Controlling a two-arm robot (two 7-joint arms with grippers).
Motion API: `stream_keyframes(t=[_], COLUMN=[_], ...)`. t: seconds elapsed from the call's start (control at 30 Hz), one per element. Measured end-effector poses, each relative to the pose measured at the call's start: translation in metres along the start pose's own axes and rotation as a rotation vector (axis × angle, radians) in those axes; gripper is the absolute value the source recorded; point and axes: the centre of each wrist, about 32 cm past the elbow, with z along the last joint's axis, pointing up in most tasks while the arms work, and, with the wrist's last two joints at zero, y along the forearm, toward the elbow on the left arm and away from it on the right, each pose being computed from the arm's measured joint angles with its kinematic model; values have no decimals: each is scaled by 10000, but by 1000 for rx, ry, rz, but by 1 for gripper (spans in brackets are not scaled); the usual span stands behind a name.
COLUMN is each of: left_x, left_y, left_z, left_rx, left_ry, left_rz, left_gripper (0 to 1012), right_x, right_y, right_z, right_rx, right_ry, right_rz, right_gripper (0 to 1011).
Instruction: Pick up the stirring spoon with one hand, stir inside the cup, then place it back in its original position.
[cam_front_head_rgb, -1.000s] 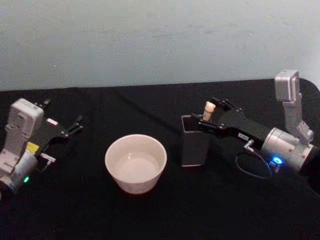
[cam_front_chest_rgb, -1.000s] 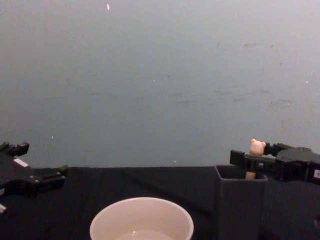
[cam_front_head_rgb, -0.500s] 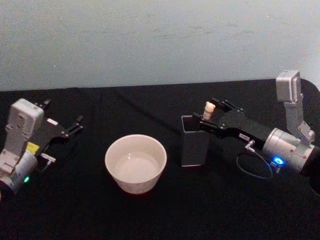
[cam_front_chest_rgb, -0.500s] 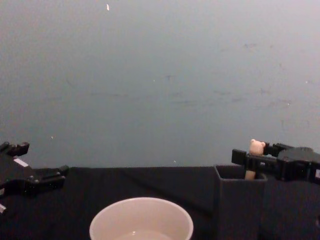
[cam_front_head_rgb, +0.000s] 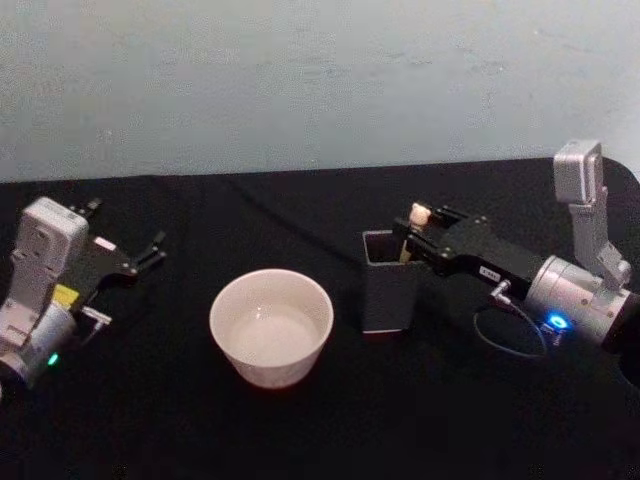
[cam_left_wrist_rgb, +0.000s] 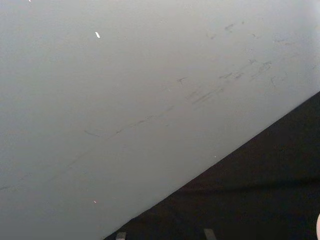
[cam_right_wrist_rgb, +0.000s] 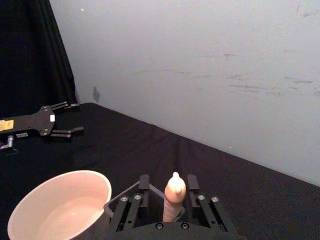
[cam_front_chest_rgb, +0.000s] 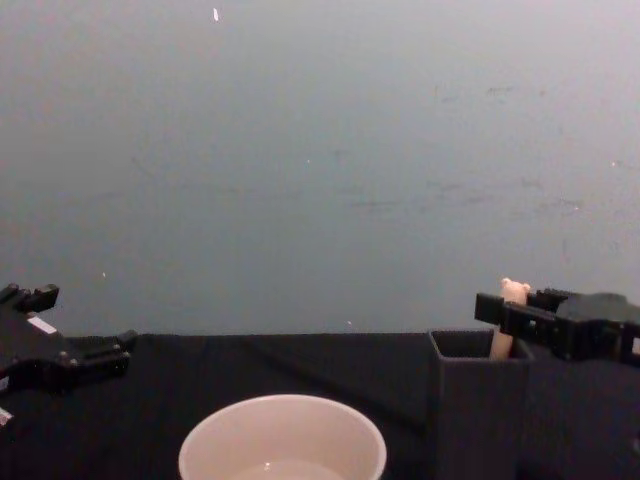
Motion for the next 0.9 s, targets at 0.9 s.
stream_keyframes(t=[0.9], left_x=[0], left_y=[0], left_z=[0], left_rx=[0], left_ry=[0], left_rz=[0], left_gripper=[1001], right_x=[-61], right_y=[5], right_z=[132], right_rx=[68], right_ry=[-31], right_rz=[38], right_gripper=[212])
